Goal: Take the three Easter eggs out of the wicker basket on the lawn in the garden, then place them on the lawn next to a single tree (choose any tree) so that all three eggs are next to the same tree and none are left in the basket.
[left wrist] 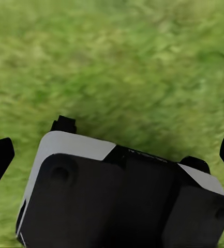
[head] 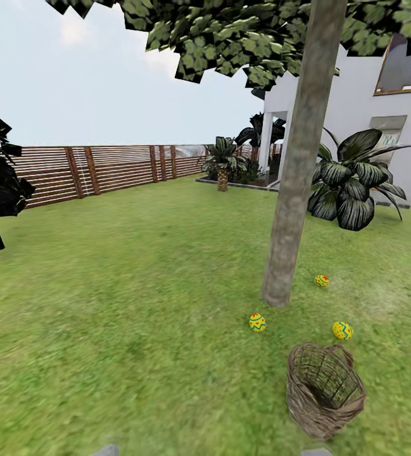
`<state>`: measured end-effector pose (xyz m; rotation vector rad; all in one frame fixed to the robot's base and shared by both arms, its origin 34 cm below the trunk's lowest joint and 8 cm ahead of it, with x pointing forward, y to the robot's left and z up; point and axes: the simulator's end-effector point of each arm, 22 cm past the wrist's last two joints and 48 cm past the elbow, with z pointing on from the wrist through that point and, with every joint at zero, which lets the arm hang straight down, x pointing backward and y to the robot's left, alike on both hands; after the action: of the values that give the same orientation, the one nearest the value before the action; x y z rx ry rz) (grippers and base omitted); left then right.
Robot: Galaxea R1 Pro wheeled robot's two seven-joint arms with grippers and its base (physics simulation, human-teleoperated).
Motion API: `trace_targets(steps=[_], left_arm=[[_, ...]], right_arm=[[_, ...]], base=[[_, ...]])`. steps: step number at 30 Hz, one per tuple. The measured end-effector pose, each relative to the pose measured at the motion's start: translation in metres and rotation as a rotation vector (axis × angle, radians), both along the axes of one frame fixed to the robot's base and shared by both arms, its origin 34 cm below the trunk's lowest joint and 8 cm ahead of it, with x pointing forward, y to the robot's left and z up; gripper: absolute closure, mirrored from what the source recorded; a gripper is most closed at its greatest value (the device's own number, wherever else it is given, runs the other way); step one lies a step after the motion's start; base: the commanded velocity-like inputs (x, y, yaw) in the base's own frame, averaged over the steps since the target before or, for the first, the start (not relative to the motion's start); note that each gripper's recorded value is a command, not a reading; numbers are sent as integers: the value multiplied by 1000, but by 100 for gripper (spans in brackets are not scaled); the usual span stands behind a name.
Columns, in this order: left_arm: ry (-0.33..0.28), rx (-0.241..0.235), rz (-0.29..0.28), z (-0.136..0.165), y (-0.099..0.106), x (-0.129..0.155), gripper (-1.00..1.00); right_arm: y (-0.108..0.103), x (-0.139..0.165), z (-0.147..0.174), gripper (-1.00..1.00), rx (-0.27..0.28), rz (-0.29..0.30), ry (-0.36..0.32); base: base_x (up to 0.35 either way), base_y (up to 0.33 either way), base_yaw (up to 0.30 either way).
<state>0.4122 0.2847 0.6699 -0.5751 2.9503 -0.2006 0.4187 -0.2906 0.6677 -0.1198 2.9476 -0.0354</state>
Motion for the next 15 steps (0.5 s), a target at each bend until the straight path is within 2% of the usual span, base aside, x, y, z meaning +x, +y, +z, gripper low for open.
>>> trace_targets(steps=[6, 8, 11, 15], left_arm=[[87, 15, 0, -23, 3, -85, -100], [96, 22, 1, -27, 4, -103, -100], [133, 26, -1, -35, 3, -140, -100], [155, 34, -2, -41, 3, -171, -100]], right_arm=[[-1, -59, -17, -100, -14, 1, 39], [-2, -74, -20, -100, -19, 0, 55], [-3, -113, -30, -100, -20, 1, 82], [-6, -153, -39, -100, -21, 2, 92]], base=[[0, 0, 0], [0, 0, 0], [0, 0, 0], [0, 0, 0]])
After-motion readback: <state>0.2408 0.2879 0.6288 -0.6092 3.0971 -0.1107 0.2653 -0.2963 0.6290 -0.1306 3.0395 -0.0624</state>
